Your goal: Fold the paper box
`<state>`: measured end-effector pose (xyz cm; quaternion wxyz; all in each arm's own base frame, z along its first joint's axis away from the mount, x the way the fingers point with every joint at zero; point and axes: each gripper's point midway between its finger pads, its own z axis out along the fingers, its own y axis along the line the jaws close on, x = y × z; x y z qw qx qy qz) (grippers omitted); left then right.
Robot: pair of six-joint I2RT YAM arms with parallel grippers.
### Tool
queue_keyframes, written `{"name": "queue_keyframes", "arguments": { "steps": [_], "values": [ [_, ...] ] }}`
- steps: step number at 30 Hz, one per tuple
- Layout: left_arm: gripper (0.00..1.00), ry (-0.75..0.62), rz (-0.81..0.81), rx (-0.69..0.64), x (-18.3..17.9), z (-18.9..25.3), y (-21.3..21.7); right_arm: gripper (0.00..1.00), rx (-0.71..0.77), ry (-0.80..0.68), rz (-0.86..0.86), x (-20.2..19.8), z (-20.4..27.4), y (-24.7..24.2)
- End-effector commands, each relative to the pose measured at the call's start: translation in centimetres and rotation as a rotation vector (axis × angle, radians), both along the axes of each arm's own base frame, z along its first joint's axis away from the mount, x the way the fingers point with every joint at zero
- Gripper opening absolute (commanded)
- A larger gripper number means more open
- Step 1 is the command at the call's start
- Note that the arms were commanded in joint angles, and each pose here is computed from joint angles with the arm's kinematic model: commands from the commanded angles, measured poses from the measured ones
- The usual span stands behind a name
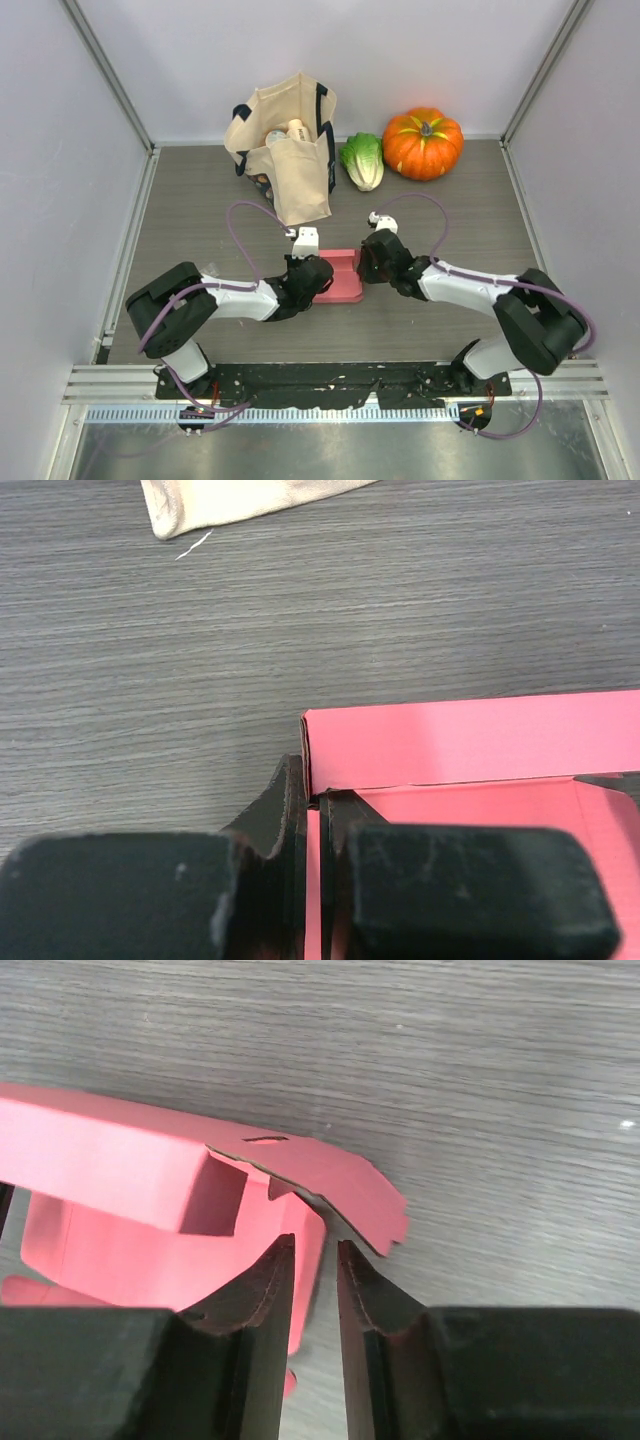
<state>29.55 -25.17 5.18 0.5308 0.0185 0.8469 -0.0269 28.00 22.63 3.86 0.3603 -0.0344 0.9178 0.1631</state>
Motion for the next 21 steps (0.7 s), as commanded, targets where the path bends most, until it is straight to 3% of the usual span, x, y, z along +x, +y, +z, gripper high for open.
{"name": "queue_keyframes", "arguments": {
  "steps": [1,4,12,18,21],
  "values": [
    [0.0,-0.03,0.009,-0.027,0.0,1.3,-0.1,0.33,-0.111,0.031,0.012,-0.8,2.7,-3.1],
    [0.0,-0.03,0.007,-0.026,-0.1,1.5,0.0,0.43,-0.151,0.007,-0.009,-0.8,3.1,-4.8],
    [0.0,-0.032,-0.005,-0.028,-0.2,1.6,0.1,0.45,-0.143,-0.102,0.077,2.1,3.8,-3.5],
    [0.0,-0.037,-0.01,-0.028,-0.1,1.8,-0.1,0.38,-0.072,-0.177,0.168,2.6,5.3,-1.0],
    [0.0,-0.041,-0.011,-0.031,0.0,1.7,-0.2,0.28,-0.031,-0.186,0.181,2.5,5.5,0.1]
  ]
}}
